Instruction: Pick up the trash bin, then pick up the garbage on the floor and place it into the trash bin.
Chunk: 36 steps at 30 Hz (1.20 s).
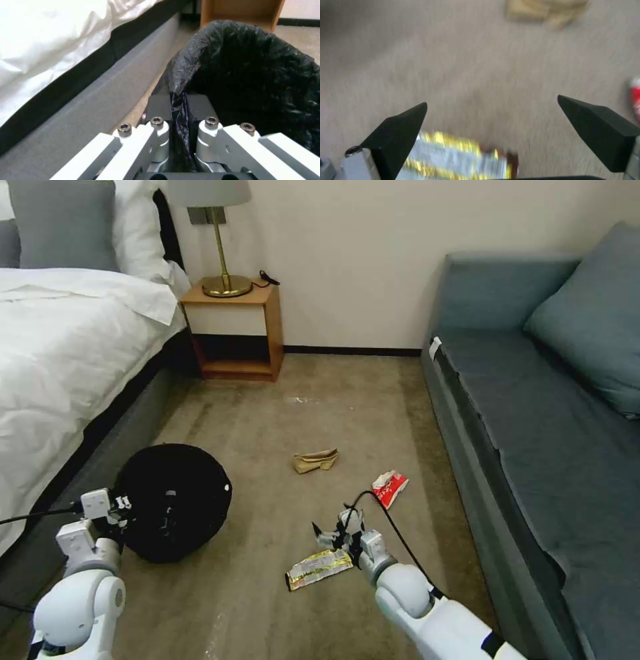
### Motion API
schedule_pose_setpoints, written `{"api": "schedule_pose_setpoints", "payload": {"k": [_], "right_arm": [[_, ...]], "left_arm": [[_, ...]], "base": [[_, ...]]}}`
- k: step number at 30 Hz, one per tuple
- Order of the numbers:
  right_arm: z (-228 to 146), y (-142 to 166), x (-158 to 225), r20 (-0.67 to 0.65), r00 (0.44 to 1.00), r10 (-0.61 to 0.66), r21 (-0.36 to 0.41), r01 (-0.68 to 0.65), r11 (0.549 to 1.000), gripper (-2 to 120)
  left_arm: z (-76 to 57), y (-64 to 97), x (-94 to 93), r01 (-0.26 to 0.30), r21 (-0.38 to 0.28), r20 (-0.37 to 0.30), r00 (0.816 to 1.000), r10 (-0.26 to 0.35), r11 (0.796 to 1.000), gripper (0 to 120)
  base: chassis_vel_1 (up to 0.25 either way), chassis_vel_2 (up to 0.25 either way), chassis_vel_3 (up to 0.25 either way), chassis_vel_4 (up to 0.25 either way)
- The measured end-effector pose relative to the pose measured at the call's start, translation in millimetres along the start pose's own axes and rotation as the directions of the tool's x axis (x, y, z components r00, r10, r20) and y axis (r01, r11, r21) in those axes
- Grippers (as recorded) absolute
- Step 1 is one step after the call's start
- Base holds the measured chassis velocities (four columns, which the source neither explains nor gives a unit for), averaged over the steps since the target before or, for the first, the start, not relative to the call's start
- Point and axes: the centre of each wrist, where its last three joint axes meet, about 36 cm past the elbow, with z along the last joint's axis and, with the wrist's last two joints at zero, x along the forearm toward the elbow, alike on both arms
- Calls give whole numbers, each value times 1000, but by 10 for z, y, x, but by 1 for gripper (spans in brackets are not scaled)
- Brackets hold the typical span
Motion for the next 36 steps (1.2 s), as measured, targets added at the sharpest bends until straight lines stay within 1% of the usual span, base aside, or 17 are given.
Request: {"api": "schedule_pose_setpoints", "payload": {"k": [2,5,10,16,19,20,22,23,24,27,28,29,30,31,32,35,36], "right_arm": [[35,-108,-117,-65,997,-43,-10,43,999,100],[58,-193,-252,-98,993,-67,-25,65,998,100],[97,-194,-434,-124,991,-50,-31,46,998,100],[99,-247,-513,-160,987,-9,-45,2,999,100],[131,-291,-473,-193,981,-4,-59,-8,998,90],[131,-291,-473,-193,981,-4,-59,-8,998,90],[179,-294,-444,-204,979,-4,-59,-8,998,79],[197,-291,-438,-207,978,-5,-60,-8,998,75],[197,-291,-438,-207,978,-5,-60,-8,998,75],[252,-248,-445,-218,976,-3,-57,-10,998,60],[252,-248,-445,-218,976,-3,-57,-10,998,60],[265,-238,-450,-221,975,-3,-58,-10,998,57],[276,-226,-455,-223,975,-3,-58,-10,998,54],[287,-214,-459,-224,975,-3,-59,-11,998,47],[287,-214,-459,-224,975,-3,-59,-11,998,47],[306,-201,-459,-225,974,-2,-61,-12,998,36],[306,-201,-459,-225,974,-2,-61,-12,998,36]], "left_arm": [[12,3,8,0,-3,-6,1000,0,1000,6],[15,-6,8,-2,-4,-8,1000,2,1000,6],[26,-33,-3,-6,0,-12,1000,6,1000,6],[30,-44,-26,-8,1,-13,1000,8,1000,6],[27,-50,-58,-9,2,-12,1000,9,1000,6],[27,-50,-58,-9,2,-12,1000,9,1000,6],[32,-58,-68,-11,3,-14,1000,11,1000,6],[35,-62,-69,-12,3,-14,1000,13,1000,6],[35,-62,-69,-12,3,-14,1000,13,1000,6],[40,-66,-68,-14,3,-16,1000,14,1000,6],[40,-66,-68,-14,3,-16,1000,14,1000,6],[39,-64,-68,-14,1,-16,1000,14,1000,6],[39,-60,-68,-14,0,-16,1000,14,1000,6],[37,-53,-68,-14,-1,-16,1000,14,1000,6],[37,-53,-68,-14,-1,-16,1000,14,1000,6],[29,-41,-69,-14,0,-15,1000,14,1000,6],[29,-41,-69,-14,0,-15,1000,14,1000,6]], "base": [[0,0,0,0],[0,0,0,0],[0,0,0,0],[0,0,0,0],[0,0,0,0],[0,0,0,0],[0,0,0,0],[0,0,0,0],[0,0,0,0],[0,0,0,0],[0,0,0,0],[0,0,0,0],[0,0,0,0],[0,0,0,0],[0,0,0,0],[0,0,0,0],[0,0,0,0]]}}
